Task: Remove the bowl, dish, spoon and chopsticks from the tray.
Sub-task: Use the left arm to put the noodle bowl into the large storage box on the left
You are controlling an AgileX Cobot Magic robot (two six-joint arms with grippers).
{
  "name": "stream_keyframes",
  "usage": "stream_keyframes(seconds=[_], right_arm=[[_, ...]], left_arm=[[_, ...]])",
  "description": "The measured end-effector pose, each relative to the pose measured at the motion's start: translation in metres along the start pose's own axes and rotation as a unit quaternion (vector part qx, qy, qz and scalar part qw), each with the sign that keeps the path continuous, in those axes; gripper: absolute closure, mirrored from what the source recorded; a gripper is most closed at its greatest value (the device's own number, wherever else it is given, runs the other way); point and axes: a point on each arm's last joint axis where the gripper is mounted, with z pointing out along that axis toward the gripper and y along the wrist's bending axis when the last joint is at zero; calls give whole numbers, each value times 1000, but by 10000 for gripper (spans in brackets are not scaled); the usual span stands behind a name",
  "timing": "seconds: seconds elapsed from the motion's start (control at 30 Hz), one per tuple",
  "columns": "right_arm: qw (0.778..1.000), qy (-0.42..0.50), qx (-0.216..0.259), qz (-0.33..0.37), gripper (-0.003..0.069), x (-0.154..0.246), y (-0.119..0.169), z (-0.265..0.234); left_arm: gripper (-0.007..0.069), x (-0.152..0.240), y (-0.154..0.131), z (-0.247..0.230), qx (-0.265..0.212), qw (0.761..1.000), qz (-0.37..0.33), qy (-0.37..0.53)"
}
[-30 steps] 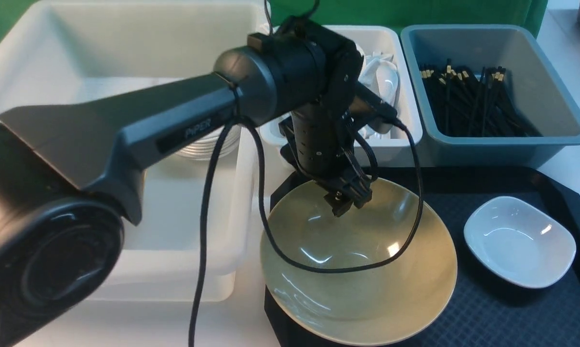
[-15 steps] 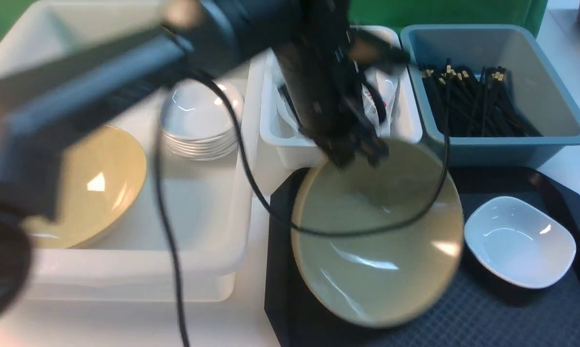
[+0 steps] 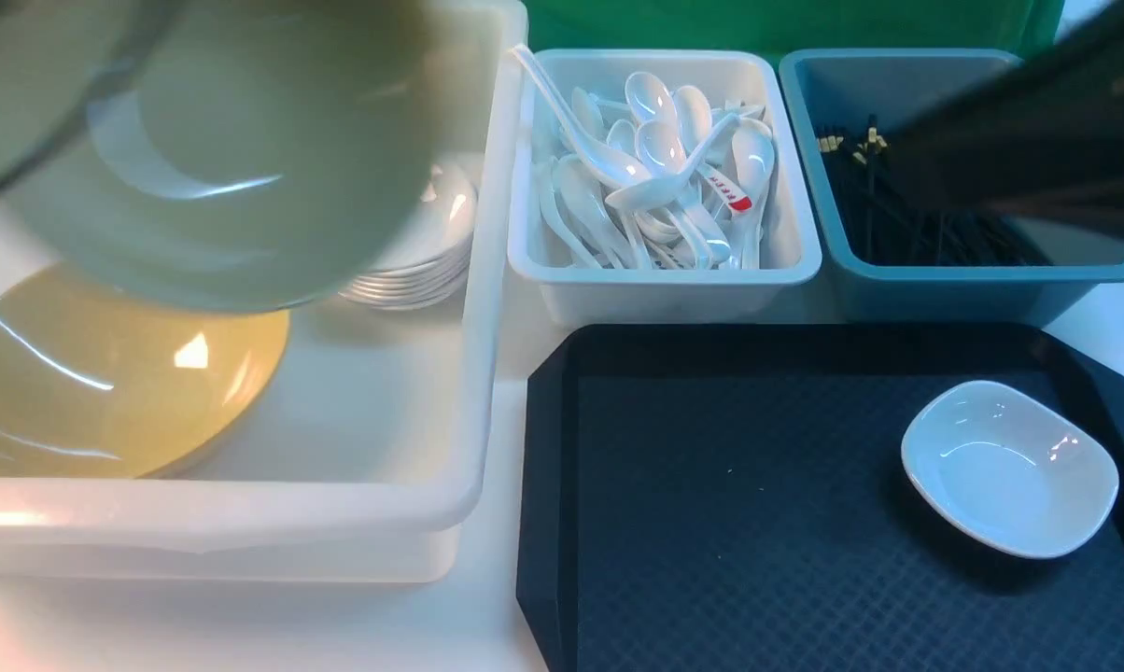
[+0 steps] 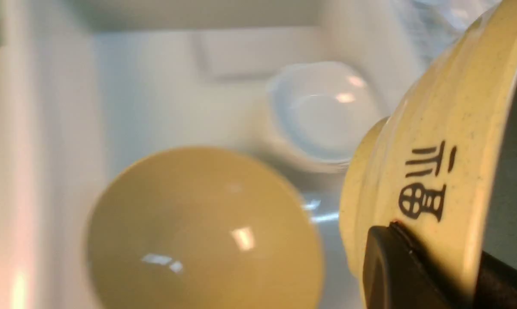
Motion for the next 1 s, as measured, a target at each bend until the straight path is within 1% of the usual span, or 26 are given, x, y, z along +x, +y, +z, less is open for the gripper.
stream_keyframes(seconds=[0.03, 0.1, 0.13, 0.17, 0.23, 0.3, 0.37, 0.43, 0.5, 0.6, 0.67, 0.7, 0.77, 0.8, 0.83, 0.9, 0.93, 0.97, 1.0], right_arm=[[1000, -13, 0, -4, 602, -4, 1, 1], [1000, -20, 3, -9, 604, -6, 0, 1], [1000, -20, 3, -9, 604, -6, 1, 1], [1000, -20, 4, -12, 604, -6, 0, 1], [1000, -19, 3, -16, 604, -6, 1, 1], [1000, -16, 2, -18, 604, -5, 1, 1], [1000, -14, 0, -18, 604, -5, 1, 2], [1000, -10, -1, -19, 603, -4, 1, 2], [1000, -9, -1, -19, 601, -4, 1, 2], [1000, -7, -2, -20, 601, -4, 1, 2], [1000, -7, -1, -20, 600, -3, 1, 2], [1000, -7, -1, -20, 599, -3, 1, 2], [1000, -6, -1, -21, 597, -3, 1, 2], [1000, -6, -1, -21, 597, -3, 1, 2], [1000, -6, -1, -21, 597, -3, 1, 2], [1000, -3, 2, -24, 596, -3, 1, 2], [1000, -1, 6, -24, 596, -2, 0, 2], [1000, 4, 14, -22, 596, -2, -2, 2], [1000, 10, 22, -18, 594, -1, -3, 2]], left_arm=[[620, 13, 28, 3, -31, 998, -55, 6], [620, 33, 55, 20, -34, 992, -119, 21], [620, 34, 58, 21, -38, 991, -123, 23], [620, 44, 73, 35, -32, 988, -152, 23], [620, 57, 85, 56, -25, 984, -172, 25], [618, 67, 95, 75, -28, 984, -175, 24], [616, 70, 100, 86, -31, 984, -176, 25], [602, 81, 110, 111, -35, 981, -186, 42], [592, 83, 114, 119, -35, 981, -187, 48], [497, 88, 124, 139, -37, 982, -174, 67], [459, 89, 125, 141, -35, 982, -171, 72], [416, 90, 125, 142, -34, 983, -166, 75], [280, 92, 127, 141, -47, 985, -144, 88], [270, 92, 128, 141, -50, 985, -139, 90], [212, 91, 129, 137, -58, 985, -133, 94], [136, 86, 129, 130, -72, 984, -130, 95], [114, 80, 128, 124, -76, 985, -128, 88], [73, 71, 126, 113, -87, 985, -126, 77], [55, 63, 123, 103, -91, 986, -123, 65]])
